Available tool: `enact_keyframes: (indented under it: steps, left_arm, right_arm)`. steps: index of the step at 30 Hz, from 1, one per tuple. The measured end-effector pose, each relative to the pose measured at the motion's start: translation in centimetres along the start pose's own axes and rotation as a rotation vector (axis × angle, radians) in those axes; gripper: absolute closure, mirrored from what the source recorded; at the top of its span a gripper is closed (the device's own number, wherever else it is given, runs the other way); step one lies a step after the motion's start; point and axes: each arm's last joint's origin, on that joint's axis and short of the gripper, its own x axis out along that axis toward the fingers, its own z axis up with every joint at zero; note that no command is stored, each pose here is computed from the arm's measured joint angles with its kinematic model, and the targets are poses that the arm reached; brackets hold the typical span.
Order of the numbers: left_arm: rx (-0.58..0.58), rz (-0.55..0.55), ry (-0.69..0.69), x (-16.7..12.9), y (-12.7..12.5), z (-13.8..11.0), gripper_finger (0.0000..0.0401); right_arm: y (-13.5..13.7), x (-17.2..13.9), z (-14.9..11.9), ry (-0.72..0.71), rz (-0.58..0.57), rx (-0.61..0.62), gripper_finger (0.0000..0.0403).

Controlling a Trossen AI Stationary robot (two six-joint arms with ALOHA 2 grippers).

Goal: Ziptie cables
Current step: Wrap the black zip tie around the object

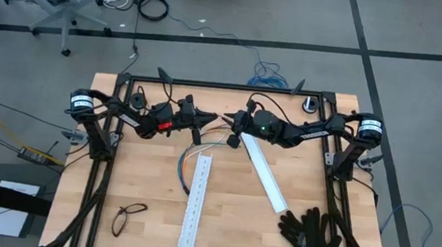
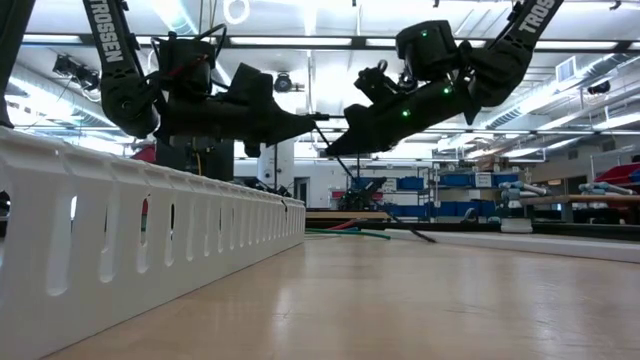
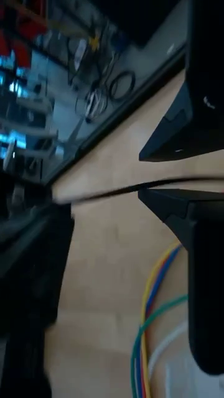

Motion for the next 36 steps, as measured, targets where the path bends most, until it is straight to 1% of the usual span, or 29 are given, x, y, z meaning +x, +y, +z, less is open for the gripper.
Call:
enact_keyframes:
  steps: [7, 9, 15, 16, 19, 20, 22, 25, 28, 31, 33, 36]
  left_arm:
    - [0.000, -0.003, 0.002, 0.0, 0.0, 0.0, 0.0401]
    - [0.000, -0.013, 0.002, 0.0, 0.0, 0.0, 0.0401]
    - [0.003, -0.013, 0.002, 0.0, 0.0, 0.0, 0.0401]
    - [0.010, -0.002, 0.003, 0.0, 0.0, 0.0, 0.0401]
    - [0.025, 0.043, 0.006, -0.2, 0.2, -0.1, 0.0401]
    - [0.028, 0.059, 0.010, -0.4, 0.2, -0.1, 0.0401]
    - [0.051, 0.100, 0.024, -0.9, 0.3, 0.0, 0.0401]
    - [0.081, 0.169, 0.075, -2.1, 0.5, 0.6, 0.0401]
    - [0.106, 0.201, 0.172, -3.4, 0.5, 1.6, 0.0401]
    - [0.119, 0.207, 0.291, -4.8, 0.4, 2.7, 0.0401]
    - [0.128, 0.233, 0.373, -5.9, 0.3, 3.2, 0.0401]
    - [0.148, 0.284, 0.460, -7.7, 0.1, 4.0, 0.0401]
  right_arm:
    - [0.3, 0.0, 0.2, -0.027, 0.118, 0.055, 0.0297]
    - [0.3, 0.0, 0.2, -0.037, 0.128, 0.057, 0.0289]
    - [0.2, 0.0, 0.2, -0.029, 0.094, 0.078, 0.0284]
    - [0.2, 0.0, 0.2, -0.024, 0.077, 0.111, 0.0284]
    - [0.0, 0.0, -0.1, 0.013, 0.002, 0.263, 0.0284]
    - [0.0, -0.1, -0.3, 0.038, -0.002, 0.291, 0.0285]
    - [0.0, 0.0, -0.7, 0.113, -0.006, 0.293, 0.0289]
    - [0.4, 0.4, -0.2, 0.223, -0.002, 0.269, 0.0299]
    - [0.6, 0.9, 1.2, 0.284, 0.003, 0.282, 0.0312]
    - [0.6, 1.3, 2.8, 0.311, -0.003, 0.333, 0.0325]
    - [0.6, 1.6, 3.8, 0.350, -0.014, 0.377, 0.0331]
    - [0.7, 1.6, 4.2, 0.444, -0.032, 0.409, 0.0339]
